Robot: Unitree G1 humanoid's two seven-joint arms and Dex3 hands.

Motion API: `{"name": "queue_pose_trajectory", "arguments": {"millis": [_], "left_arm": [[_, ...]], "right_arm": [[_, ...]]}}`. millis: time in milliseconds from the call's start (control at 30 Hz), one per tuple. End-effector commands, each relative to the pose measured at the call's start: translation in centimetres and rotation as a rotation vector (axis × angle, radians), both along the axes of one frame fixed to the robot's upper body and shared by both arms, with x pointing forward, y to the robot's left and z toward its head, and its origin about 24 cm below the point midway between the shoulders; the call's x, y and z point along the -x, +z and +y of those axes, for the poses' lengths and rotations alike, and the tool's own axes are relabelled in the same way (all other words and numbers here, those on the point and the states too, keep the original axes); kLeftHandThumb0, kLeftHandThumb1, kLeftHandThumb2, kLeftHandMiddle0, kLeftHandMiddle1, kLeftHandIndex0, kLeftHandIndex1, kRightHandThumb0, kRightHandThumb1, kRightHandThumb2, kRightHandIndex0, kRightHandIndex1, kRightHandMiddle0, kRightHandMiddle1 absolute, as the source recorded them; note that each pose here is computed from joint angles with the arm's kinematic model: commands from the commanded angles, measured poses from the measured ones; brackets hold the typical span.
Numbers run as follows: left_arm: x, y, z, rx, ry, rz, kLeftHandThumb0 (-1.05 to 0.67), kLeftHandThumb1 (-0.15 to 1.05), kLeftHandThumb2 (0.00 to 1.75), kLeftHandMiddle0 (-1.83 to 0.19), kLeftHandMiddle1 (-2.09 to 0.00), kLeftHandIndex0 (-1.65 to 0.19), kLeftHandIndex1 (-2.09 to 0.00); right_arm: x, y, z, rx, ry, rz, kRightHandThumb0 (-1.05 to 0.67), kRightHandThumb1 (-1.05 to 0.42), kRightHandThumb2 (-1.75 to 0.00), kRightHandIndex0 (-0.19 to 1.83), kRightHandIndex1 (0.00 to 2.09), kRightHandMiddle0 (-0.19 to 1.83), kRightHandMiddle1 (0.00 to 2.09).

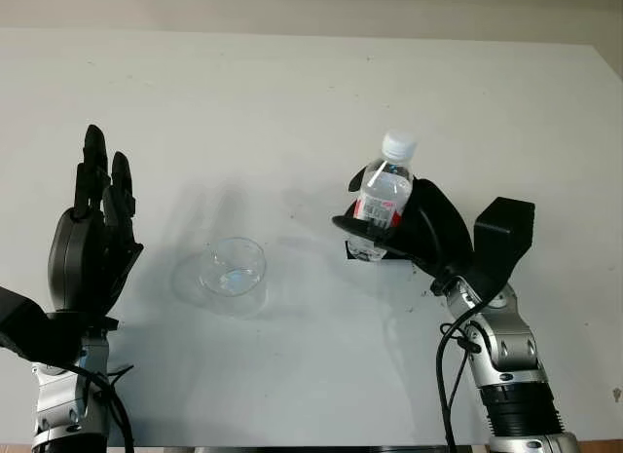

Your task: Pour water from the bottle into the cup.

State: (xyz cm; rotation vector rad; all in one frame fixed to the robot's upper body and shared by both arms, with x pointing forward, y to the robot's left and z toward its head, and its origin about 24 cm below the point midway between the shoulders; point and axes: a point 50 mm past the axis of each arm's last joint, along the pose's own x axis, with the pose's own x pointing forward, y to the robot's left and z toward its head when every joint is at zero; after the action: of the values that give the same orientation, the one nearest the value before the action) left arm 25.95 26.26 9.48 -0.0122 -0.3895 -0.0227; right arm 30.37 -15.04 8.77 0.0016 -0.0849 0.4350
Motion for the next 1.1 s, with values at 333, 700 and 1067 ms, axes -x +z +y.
{"name": "queue_pose_trajectory", "arguments": {"millis": [333,700,1067], "left_arm": [[-0.2,0.5,0.2,-0.006,-0.005,-0.018,-0.68,1.05,0.75,0.19,0.0,0.19,0.0],[-0.2,0.2,0.1,-0.007,-0.003,-0.011,-0.68,1.05,0.74,0.19,0.0,0.19,0.0],[-0.1,0.1,0.0,-0.02,0.007,-0.005,-0.67,1.05,0.76,0.19,0.0,0.19,0.0]], "right_arm": [[1.2,-0.1,-1.3,0.301,0.139,-0.176,-0.87,-0.9,-0.05,-0.19,0.04,-0.19,0.06],[1.3,-0.3,-1.8,0.298,0.138,-0.215,-0.98,-0.91,-0.06,-0.19,0.0,-0.19,0.0],[0.4,-1.7,-2.5,0.097,-0.006,-0.078,-0.99,-0.95,-0.07,-0.19,0.0,-0.19,0.0]]}}
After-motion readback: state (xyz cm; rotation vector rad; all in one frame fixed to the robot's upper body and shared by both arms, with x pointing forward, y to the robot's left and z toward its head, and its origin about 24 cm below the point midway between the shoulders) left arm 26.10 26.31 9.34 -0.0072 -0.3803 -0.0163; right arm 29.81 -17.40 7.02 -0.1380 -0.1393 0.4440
